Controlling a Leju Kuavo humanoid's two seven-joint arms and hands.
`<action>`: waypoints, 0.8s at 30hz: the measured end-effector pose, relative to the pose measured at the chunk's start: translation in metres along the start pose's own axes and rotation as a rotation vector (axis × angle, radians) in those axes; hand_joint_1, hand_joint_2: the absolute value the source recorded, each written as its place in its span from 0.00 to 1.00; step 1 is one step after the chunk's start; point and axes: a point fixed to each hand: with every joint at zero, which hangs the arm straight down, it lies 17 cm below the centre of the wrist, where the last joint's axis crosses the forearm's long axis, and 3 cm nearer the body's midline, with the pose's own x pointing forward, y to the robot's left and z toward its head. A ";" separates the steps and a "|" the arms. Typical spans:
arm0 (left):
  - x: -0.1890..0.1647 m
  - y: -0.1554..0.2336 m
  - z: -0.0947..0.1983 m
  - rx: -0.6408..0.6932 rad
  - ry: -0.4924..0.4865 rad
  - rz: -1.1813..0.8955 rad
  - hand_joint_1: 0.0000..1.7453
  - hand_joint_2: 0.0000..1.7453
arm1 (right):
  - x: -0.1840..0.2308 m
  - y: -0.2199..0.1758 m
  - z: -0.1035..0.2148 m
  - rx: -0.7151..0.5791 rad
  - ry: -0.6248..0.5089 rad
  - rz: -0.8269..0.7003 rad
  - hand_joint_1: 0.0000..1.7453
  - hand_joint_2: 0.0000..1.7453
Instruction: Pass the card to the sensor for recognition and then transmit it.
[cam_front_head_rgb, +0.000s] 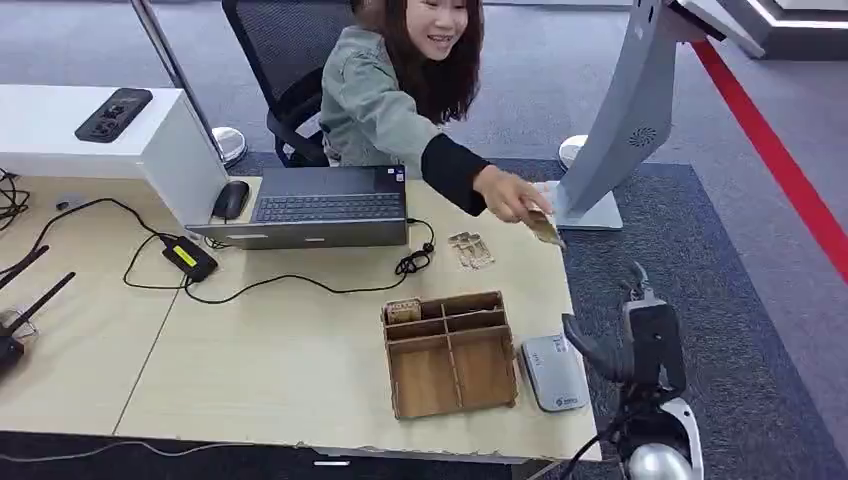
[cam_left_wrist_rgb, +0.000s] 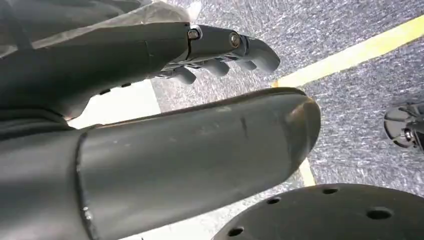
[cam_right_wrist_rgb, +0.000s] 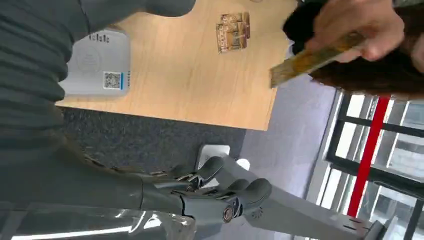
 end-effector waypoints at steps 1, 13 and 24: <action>0.000 0.001 0.000 0.002 -0.003 -0.005 0.00 0.00 | 0.004 0.001 -0.004 0.007 -0.005 0.012 0.00 1.00; 0.000 0.009 0.000 0.021 -0.022 -0.036 0.00 0.00 | 0.046 0.010 -0.042 0.056 -0.075 0.091 0.01 1.00; -0.001 0.013 0.000 0.027 -0.019 -0.036 0.00 0.00 | 0.047 0.022 -0.043 0.075 -0.072 0.075 0.04 1.00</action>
